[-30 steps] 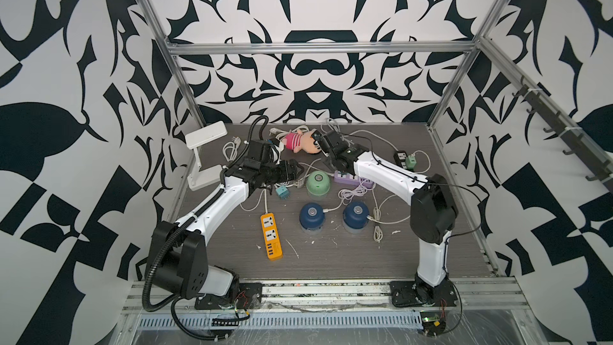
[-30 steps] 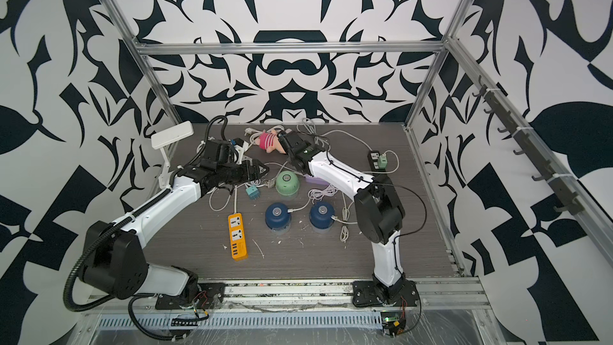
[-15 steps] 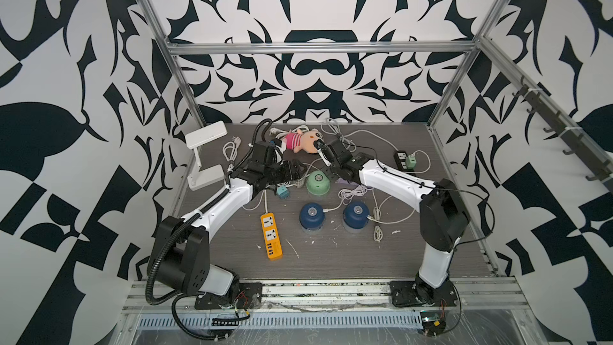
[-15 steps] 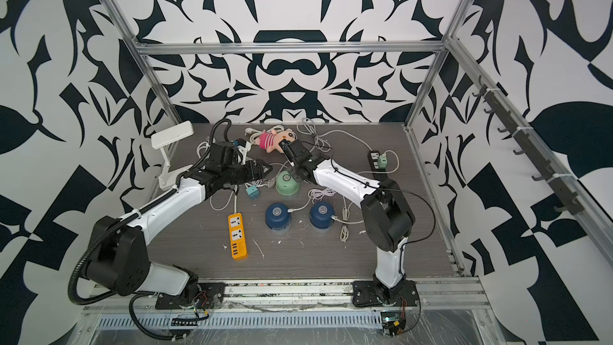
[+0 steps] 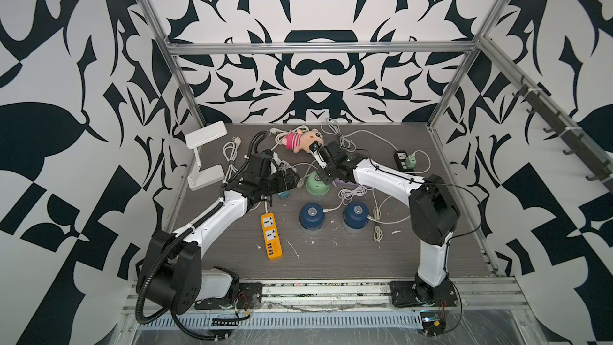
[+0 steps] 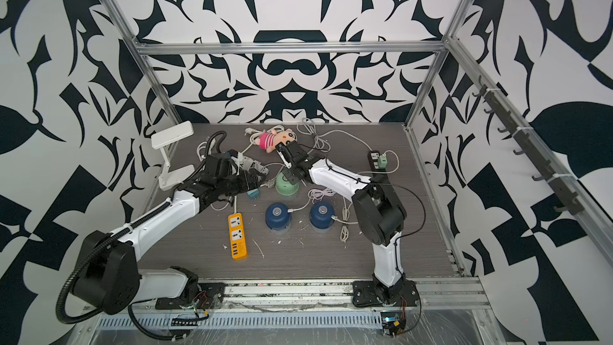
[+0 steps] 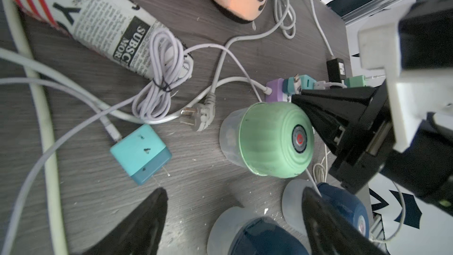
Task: Charge the cordless meat grinders
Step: Move the cordless meat grinder to the center of the board.
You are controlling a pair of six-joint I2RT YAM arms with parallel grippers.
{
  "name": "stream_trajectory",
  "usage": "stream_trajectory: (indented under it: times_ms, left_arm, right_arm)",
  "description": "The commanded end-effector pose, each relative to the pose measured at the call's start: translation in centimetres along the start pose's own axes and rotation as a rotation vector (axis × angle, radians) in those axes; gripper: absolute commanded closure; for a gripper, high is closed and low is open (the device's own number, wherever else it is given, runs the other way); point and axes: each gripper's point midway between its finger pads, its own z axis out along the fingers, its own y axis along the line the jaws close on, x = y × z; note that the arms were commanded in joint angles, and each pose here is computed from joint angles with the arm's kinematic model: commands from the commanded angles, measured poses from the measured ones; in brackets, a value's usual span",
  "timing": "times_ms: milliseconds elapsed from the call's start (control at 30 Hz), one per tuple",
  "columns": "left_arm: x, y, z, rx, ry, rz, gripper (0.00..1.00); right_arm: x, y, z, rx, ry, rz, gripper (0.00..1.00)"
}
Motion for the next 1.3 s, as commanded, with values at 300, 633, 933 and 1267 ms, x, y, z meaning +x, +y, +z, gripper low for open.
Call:
stream_trajectory:
  times_ms: [300,633,933,1267]
  left_arm:
    - [5.4,2.6,-1.4,-0.027,0.100,-0.133,0.26]
    - [12.0,3.2,-2.2,-0.042,0.262,-0.169,0.34]
    - [15.1,1.3,-0.3,-0.032,0.342,-0.116,0.35]
    - [15.6,-1.9,2.4,0.006,0.362,-0.054,0.31]
  right_arm:
    - [-4.8,4.7,-0.3,-0.102,-0.079,0.004,1.00]
    - [-7.0,8.2,0.0,-0.151,-0.099,-0.020,1.00]
    - [-8.8,6.7,-1.2,-0.105,-0.134,0.024,1.00]
    - [-6.9,2.6,-3.1,-0.049,-0.122,0.045,1.00]
